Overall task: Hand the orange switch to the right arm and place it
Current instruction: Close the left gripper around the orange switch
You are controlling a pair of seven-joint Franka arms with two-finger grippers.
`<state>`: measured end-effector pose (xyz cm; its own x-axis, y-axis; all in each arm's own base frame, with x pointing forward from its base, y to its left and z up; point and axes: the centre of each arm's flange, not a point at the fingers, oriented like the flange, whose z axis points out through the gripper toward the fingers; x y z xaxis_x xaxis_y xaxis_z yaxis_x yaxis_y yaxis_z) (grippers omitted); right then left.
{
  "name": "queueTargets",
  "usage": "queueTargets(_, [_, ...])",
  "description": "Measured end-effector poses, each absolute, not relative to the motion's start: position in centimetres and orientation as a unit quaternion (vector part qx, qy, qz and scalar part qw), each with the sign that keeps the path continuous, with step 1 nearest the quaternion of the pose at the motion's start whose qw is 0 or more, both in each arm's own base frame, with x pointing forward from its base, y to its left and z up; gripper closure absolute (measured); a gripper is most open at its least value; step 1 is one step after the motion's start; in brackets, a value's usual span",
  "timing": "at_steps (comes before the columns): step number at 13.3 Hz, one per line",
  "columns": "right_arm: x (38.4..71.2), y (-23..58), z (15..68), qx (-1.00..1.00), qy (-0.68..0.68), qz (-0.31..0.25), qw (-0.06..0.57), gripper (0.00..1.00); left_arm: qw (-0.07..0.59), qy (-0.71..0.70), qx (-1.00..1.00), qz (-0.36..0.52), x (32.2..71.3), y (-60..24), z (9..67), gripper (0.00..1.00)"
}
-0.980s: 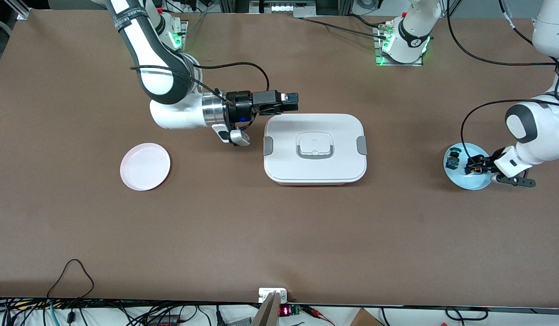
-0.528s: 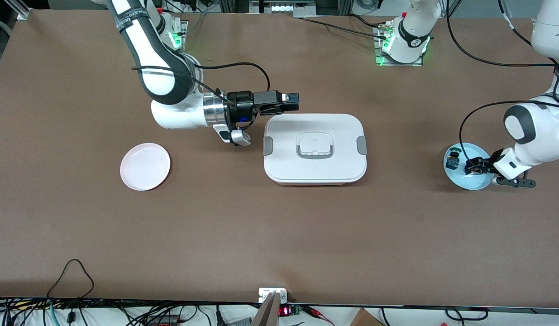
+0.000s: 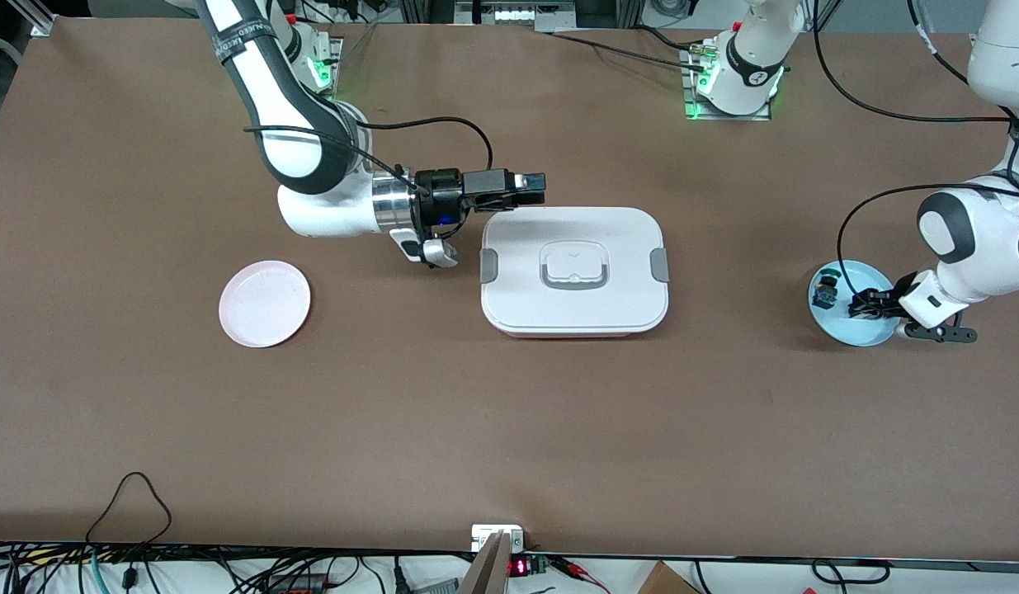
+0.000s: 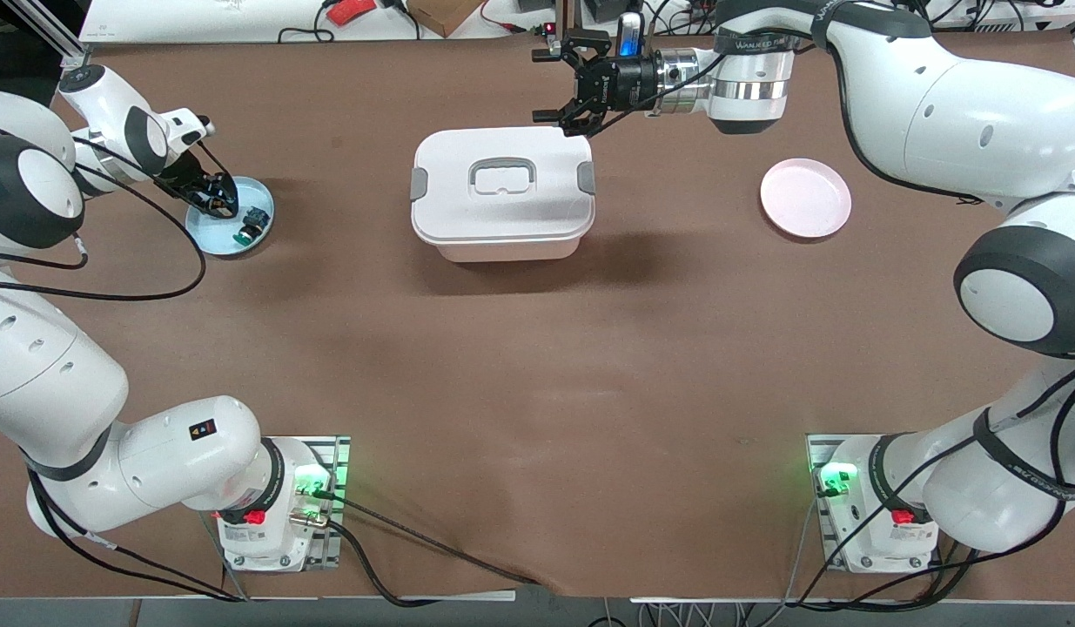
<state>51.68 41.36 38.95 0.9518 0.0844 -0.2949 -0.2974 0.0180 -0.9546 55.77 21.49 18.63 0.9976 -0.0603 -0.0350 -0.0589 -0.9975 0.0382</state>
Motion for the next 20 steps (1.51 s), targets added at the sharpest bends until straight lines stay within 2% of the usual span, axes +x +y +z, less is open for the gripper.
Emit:
queueTargets(4, [51.7, 41.4, 39.0, -0.688, 0.077, 0.135, 0.709, 0.00, 0.020, -0.031, 0.999, -0.021, 55.8, 21.4, 18.7, 0.28])
queueTargets(7, [51.7, 41.4, 39.0, -0.688, 0.077, 0.135, 0.709, 0.00, 0.038, -0.037, 0.997, -0.056, 56.6, 20.9, 19.9, 0.28])
queueTargets(15, [51.7, 41.4, 39.1, -0.687, 0.077, 0.134, 0.710, 0.00, 0.049, -0.070, 0.994, -0.074, 59.5, 17.5, 27.4, 0.28])
queueTargets(20, [51.7, 41.4, 39.2, -0.687, 0.076, 0.134, 0.711, 0.00, 0.050, -0.116, 0.988, -0.084, 61.0, 13.1, 35.6, 0.28])
